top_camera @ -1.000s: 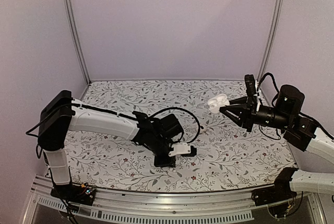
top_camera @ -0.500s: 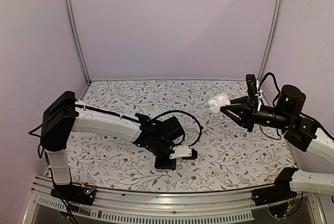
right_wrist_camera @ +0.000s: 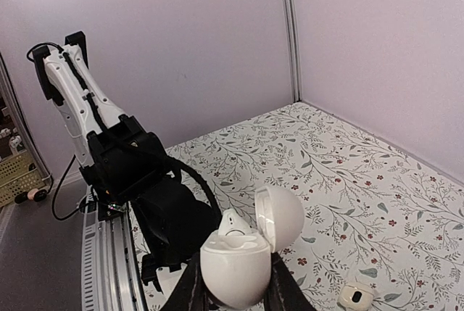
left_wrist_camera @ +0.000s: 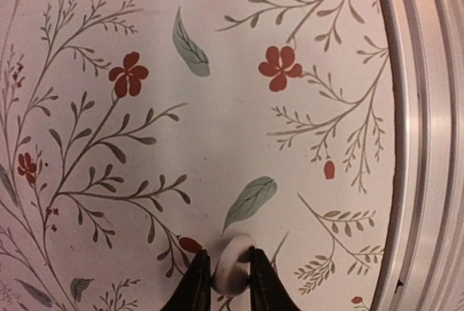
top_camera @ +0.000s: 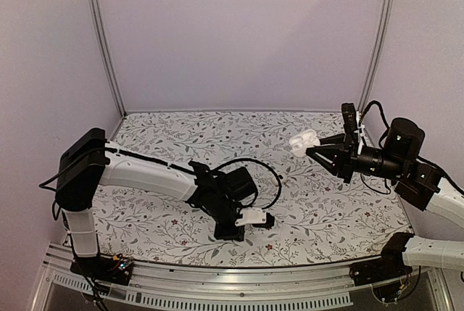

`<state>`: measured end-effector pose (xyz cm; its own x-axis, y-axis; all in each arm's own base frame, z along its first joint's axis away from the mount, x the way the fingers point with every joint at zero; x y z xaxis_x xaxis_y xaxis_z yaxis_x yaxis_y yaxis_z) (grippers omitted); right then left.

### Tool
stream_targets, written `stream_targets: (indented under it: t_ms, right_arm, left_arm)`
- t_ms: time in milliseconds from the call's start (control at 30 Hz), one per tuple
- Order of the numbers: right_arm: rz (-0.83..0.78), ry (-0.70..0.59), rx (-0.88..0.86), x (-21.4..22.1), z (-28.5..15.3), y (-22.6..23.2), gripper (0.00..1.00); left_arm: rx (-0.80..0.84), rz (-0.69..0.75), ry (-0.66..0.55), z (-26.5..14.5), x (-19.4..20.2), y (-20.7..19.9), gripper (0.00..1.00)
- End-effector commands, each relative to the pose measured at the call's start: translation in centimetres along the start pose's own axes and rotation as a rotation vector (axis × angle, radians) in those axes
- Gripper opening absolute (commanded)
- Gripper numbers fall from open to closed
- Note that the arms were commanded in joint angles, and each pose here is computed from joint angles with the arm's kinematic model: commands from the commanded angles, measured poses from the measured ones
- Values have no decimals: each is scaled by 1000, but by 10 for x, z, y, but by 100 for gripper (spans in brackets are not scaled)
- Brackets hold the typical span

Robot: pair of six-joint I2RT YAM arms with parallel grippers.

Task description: Insert the wireless bluetooth earbuds into the charging case

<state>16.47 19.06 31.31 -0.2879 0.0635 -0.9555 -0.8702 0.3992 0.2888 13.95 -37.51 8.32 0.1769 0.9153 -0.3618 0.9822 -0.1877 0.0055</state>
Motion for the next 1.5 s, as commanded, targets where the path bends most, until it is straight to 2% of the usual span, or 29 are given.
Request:
stream_targets:
  t_ms: [0, 233, 400, 533, 733, 900, 1100, 1267, 1467]
  right_arm:
    - [0, -9, 5, 1, -1, -2, 0]
    - [3, -3, 2, 2, 0, -2, 0]
    - [3, -1, 1, 3, 1, -2, 0]
    - [5, 6, -6, 4, 2, -3, 0]
    - [-8, 29, -117, 8, 8, 5, 0]
    - [-9, 75, -230, 15, 15, 11, 0]
    - [-34, 103, -300, 19, 22, 23, 0]
    - [-65, 121, -349, 23, 28, 34, 0]
    - [-119, 104, -369, 20, 28, 39, 0]
  left_arm:
    - [23, 5, 28, 0, 5, -8, 16]
    - [-8, 0, -1, -17, 2, -8, 1]
    - [-74, -53, -109, -40, 0, 0, 0]
    - [-172, -92, -271, -75, -8, 6, 0]
    - [-378, -13, -634, -167, -35, 2, 0]
    - [-437, 65, -799, -222, -61, -11, 0]
    - [-474, 75, -891, -251, -93, -15, 0]
    - [-465, 49, -912, -247, -116, -11, 0]
    - [-432, 54, -908, -234, -124, -14, 0]
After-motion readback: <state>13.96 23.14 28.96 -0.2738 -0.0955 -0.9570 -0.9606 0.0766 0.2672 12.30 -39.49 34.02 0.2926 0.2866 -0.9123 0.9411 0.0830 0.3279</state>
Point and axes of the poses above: each gripper's point midway between its finger pads, its own z axis out along the fingers, its own y axis along the line the jaws close on, x = y × z, the point moved 7 cm from there along -z, back along the fingers, and after that the axes turned 8 degrees about z, right-handed, at the moved point
